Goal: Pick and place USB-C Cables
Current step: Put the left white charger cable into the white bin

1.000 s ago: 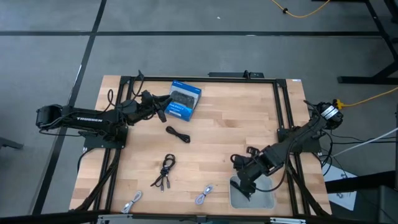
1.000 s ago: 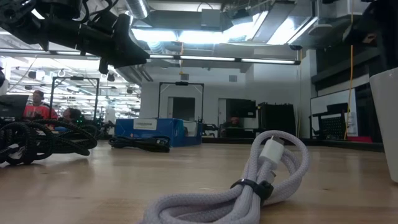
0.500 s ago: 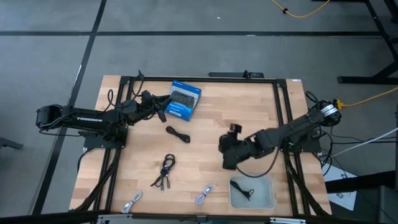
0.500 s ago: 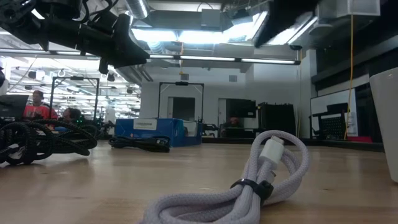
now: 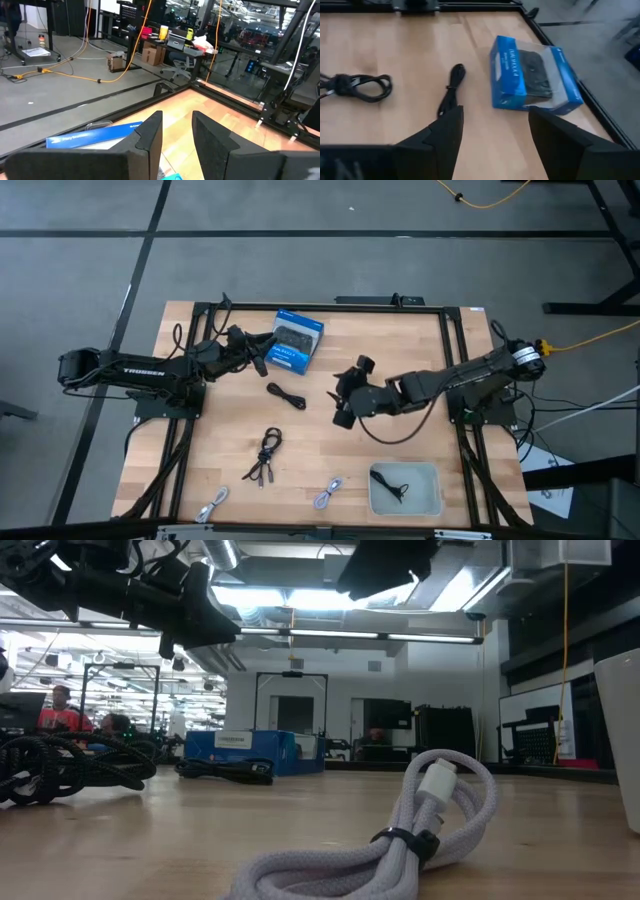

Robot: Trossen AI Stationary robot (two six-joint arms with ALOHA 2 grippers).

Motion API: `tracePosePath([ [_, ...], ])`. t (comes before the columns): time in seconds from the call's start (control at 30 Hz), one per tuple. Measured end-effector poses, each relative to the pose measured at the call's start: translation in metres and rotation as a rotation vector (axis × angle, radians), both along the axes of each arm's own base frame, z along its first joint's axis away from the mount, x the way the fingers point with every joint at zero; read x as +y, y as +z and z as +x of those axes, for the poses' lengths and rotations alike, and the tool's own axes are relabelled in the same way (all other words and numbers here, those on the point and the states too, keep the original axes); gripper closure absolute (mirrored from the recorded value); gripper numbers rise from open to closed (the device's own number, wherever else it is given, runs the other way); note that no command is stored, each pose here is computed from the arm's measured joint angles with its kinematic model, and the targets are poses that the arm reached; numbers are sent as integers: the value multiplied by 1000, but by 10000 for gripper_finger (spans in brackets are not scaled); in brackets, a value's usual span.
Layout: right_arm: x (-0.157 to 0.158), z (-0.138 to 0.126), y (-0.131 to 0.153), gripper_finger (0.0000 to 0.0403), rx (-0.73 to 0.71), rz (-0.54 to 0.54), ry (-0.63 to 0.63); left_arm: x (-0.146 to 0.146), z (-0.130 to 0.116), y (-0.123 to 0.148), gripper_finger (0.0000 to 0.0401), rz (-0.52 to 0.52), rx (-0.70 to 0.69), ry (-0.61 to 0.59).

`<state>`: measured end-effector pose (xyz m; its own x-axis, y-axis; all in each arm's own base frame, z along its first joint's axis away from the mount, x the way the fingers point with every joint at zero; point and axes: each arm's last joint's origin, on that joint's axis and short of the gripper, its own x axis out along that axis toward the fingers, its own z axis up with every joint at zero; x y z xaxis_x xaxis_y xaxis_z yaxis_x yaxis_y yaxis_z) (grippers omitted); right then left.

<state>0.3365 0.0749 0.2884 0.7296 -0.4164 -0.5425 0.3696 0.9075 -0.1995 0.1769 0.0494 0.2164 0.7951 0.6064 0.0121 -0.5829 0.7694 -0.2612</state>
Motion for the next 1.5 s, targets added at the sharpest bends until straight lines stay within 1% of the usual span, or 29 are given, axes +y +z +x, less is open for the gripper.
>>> tracePosePath([
  [0.23,-16,-3,-7,175,20,97,-142,0,0,0,303,2,2,-1],
  [0.27,-17,-4,-8,175,29,103,-155,0,0,0,303,0,1,-23],
  [0.3,-17,-5,-8,175,34,112,-167,-2,1,-1,303,-2,7,-86],
  [0.33,-17,-6,-9,175,44,113,-171,-4,3,-2,303,-9,17,-181],
  [0.4,-18,-8,-11,175,65,115,-178,-12,4,-4,303,-82,16,-399],
  [0.43,-18,-9,-12,175,80,113,-181,-16,5,-5,303,-144,17,-482],
  [0.47,-18,-10,-13,175,93,109,-183,-19,6,-5,303,-219,35,-531],
  [0.53,-18,-12,-14,175,114,102,-184,-26,8,-8,303,-374,137,-561],
  [0.6,-19,-13,-14,175,128,97,-186,-35,9,-5,303,-476,297,-556],
  [0.73,-19,-15,-15,175,147,90,-186,-57,9,6,303,-607,637,-475],
  [0.8,-19,-15,-16,175,151,89,-186,-69,4,17,303,-687,794,-454],
  [0.87,-19,-16,-16,175,162,85,-186,-83,3,34,303,-776,902,-496],
  [0.93,-19,-16,-17,175,171,82,-187,-95,-2,43,303,-865,1020,-519],
  [0.97,-20,-17,-17,175,178,79,-187,-102,-2,47,303,-899,1037,-530],
  [1.03,-20,-18,-18,175,190,76,-189,-115,-2,56,303,-966,1023,-546],
  [1.17,-20,-19,-18,175,202,72,-189,-141,-11,53,303,-1076,1087,-506],
  [1.3,-20,-19,-18,175,201,96,-188,-167,-27,41,303,-1167,1194,-382],
  [1.43,-18,-20,-20,175,201,182,-195,-193,-39,29,303,-1245,1239,-212],
  [1.5,-17,-20,-20,175,198,218,-200,-205,-43,24,303,-1272,1245,-154],
])
